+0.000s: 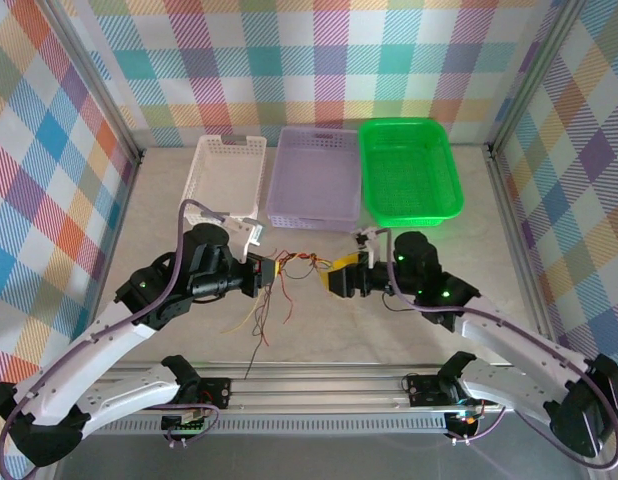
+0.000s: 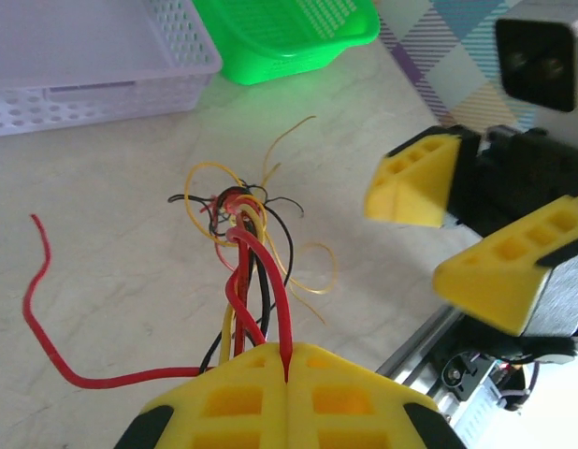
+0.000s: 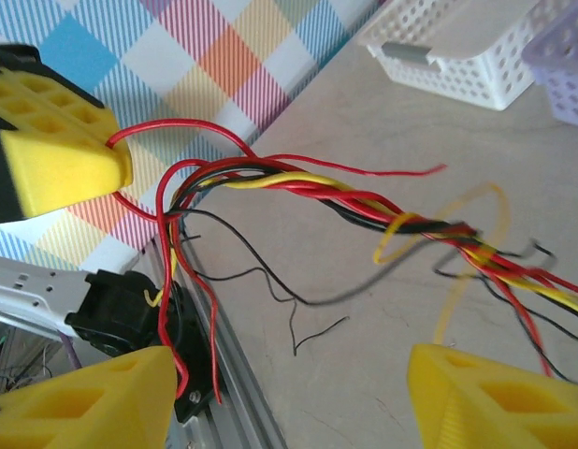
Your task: Untangle the cables
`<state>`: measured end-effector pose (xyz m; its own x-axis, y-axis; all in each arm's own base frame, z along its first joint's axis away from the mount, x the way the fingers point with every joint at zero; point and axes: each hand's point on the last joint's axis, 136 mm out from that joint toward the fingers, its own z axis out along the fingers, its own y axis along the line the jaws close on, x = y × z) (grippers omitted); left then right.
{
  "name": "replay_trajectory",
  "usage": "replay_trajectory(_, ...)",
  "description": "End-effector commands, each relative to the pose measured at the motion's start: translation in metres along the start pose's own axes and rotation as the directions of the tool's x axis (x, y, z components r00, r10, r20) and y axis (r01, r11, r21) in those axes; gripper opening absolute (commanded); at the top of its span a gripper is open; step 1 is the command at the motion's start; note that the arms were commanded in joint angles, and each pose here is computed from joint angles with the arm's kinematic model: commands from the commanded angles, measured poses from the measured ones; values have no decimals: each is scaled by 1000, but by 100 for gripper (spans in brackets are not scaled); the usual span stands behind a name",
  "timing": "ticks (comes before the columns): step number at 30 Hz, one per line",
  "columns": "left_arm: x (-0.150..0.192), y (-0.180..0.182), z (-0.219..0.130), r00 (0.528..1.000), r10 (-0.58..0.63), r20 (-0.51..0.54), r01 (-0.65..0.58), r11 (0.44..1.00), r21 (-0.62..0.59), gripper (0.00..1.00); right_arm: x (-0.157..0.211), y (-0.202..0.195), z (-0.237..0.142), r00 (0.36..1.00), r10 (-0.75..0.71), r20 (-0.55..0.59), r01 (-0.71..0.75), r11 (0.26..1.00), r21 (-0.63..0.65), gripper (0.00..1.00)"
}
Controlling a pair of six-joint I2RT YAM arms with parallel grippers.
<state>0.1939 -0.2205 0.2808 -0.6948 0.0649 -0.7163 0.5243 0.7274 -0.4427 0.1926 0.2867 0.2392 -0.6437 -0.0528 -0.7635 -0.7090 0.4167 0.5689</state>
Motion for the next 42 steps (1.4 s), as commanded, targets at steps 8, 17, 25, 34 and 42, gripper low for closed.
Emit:
replay_trajectory(8,-13,-17,0,997,-45,69,38,993,108,0,-12,0,40,999,38,25,-38,999,-16,70)
replay_trajectory(17,-13,-20,4,994,-73,75,63,989,136,0,-7,-4,69,991,129,32,-128,991,-35,72)
replay_trajectory(25,-9,-21,-3,992,-91,92,75,984,159,0,-16,-49,65,965,185,186,-218,959,178,64)
replay_trajectory(34,-8,-25,-7,986,-123,111,99,974,203,0,-20,-40,85,966,179,186,-207,967,145,53)
replay_trajectory(42,-4,-26,-7,983,-146,113,117,966,230,0,-25,-34,89,964,125,235,-162,976,145,31)
